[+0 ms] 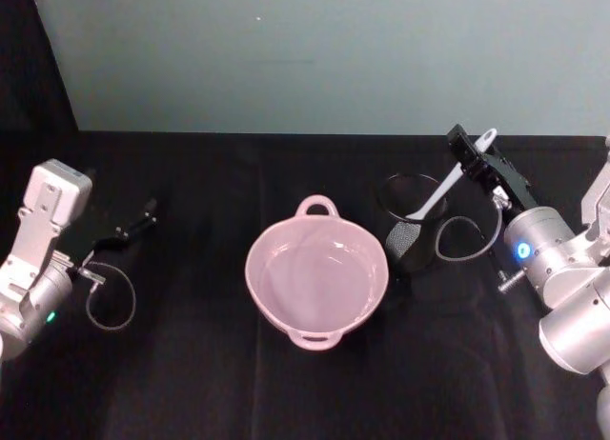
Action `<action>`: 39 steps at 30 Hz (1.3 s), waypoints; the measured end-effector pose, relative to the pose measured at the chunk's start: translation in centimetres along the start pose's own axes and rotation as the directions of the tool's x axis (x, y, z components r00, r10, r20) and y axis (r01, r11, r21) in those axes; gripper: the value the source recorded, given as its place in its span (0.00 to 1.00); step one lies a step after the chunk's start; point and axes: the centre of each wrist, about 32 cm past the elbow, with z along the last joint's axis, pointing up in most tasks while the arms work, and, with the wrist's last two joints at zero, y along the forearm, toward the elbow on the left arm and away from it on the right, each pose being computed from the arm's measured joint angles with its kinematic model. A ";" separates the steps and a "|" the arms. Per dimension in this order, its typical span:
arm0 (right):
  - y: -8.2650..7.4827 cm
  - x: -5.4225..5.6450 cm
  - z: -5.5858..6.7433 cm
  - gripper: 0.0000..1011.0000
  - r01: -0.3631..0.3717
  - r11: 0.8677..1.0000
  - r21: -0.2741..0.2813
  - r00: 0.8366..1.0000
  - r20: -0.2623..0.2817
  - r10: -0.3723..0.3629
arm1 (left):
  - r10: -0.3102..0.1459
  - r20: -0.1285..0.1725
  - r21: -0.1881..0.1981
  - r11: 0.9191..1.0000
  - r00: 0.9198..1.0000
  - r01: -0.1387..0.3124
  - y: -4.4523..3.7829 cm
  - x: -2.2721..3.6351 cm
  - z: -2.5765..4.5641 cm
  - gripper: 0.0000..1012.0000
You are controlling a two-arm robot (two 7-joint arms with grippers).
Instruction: Use the one hand to pick up the spoon and stir the clear water in the bowl.
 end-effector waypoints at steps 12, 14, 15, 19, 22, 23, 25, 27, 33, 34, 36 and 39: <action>-2.4 0.2 1.0 0.99 -0.008 1.000 0.013 1.000 0.026 0.007 | 0.000 0.000 0.000 1.000 1.000 0.000 0.00 0.00 0.00 1.00; -2.8 0.3 1.2 0.99 -0.009 1.000 0.015 1.000 0.029 0.009 | 0.000 0.000 0.000 1.000 1.000 0.000 0.00 0.00 0.00 1.00; -3.3 0.3 1.3 0.99 -0.011 1.000 0.016 0.999 0.034 0.011 | 0.000 0.000 0.000 1.000 1.000 0.000 0.00 0.00 0.00 1.00; -4.5 0.4 1.5 0.99 -0.016 1.000 0.025 0.998 0.060 0.014 | 0.000 0.000 0.000 1.000 1.000 0.000 0.00 0.00 0.00 1.00; -5.4 0.6 1.6 0.99 -0.020 0.999 0.039 0.995 0.093 0.017 | 0.000 0.000 0.000 1.000 1.000 0.000 0.00 0.00 0.00 1.00; -5.7 0.7 1.6 0.99 -0.022 0.999 0.043 0.995 0.103 0.017 | 0.000 0.000 0.000 1.000 1.000 0.000 0.00 0.00 0.00 1.00; -6.3 1.1 1.7 0.99 -0.020 0.998 0.051 0.992 0.126 0.014 | 0.000 0.000 0.000 1.000 1.000 0.000 0.00 0.00 0.00 1.00; -6.6 1.5 1.8 0.99 -0.018 0.998 0.058 0.990 0.143 0.009 | 0.000 0.000 0.000 1.000 1.000 0.000 0.00 0.00 0.00 1.00; -7.5 3.2 2.1 0.99 0.012 0.995 0.100 0.980 0.195 -0.031 | 0.000 0.000 0.000 1.000 1.000 0.000 0.00 0.00 0.00 1.00; -7.6 3.8 2.2 0.99 0.026 0.994 0.110 0.978 0.203 -0.048 | 0.000 0.000 0.000 1.000 1.000 0.000 0.00 0.00 0.00 1.00; -7.7 4.3 2.2 0.99 0.037 0.992 0.117 0.976 0.210 -0.061 | 0.000 0.000 0.000 1.000 1.000 0.000 0.00 0.00 0.00 1.00; -7.8 5.5 2.2 0.99 0.060 0.990 0.131 0.971 0.221 -0.088 | 0.000 0.000 0.000 1.000 1.000 0.000 0.00 0.00 0.00 1.00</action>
